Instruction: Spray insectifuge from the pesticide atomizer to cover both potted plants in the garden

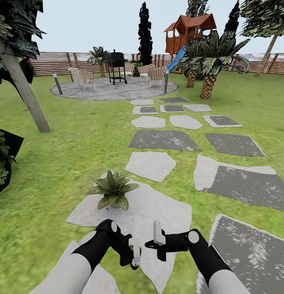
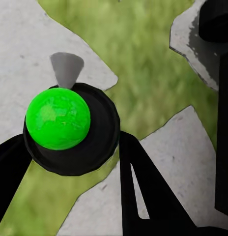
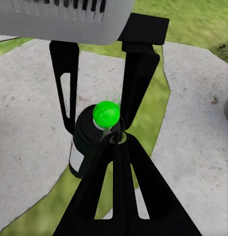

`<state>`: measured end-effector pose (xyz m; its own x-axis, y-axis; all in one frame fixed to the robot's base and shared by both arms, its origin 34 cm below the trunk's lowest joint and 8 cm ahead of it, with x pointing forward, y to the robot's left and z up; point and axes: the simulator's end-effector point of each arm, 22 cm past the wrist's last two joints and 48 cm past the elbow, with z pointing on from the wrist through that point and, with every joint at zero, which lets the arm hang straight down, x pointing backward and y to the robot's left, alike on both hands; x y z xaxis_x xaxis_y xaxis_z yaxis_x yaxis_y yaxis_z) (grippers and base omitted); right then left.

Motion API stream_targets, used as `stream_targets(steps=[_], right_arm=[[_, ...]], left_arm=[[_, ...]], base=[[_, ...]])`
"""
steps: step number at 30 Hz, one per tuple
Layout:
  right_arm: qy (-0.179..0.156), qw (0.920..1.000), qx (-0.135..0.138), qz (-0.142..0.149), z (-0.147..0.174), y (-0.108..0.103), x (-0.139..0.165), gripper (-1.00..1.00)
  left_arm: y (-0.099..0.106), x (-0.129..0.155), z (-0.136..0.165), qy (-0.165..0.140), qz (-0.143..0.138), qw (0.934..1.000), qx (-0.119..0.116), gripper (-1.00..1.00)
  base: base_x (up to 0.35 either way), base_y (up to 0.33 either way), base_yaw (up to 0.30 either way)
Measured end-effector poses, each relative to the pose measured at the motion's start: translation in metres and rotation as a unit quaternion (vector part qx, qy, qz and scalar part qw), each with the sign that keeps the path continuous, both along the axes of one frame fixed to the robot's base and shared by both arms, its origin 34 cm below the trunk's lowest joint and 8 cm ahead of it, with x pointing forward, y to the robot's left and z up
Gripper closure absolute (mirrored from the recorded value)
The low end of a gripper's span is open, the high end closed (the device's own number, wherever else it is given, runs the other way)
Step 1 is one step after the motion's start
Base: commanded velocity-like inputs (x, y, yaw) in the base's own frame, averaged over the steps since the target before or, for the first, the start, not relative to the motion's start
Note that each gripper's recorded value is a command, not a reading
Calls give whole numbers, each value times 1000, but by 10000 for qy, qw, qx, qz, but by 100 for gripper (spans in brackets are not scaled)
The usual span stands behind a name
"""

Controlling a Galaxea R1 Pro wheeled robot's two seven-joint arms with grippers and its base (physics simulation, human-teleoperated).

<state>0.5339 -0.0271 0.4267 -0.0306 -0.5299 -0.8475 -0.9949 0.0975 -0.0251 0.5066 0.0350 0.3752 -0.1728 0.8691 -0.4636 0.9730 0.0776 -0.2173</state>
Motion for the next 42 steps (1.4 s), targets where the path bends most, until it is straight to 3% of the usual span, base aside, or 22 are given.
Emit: stream_targets(steps=[25, 42], right_arm=[[8, 10000, 0, 1, 0, 0, 0, 100], [8, 10000, -1, 5, 0, 0, -1, 100]], left_arm=[[-22, -2, 7, -12, -62, 9999, -153, 100], [-18, 0, 7, -15, -49, 9999, -138, 100]], base=[[0, 0, 0], [0, 0, 0]])
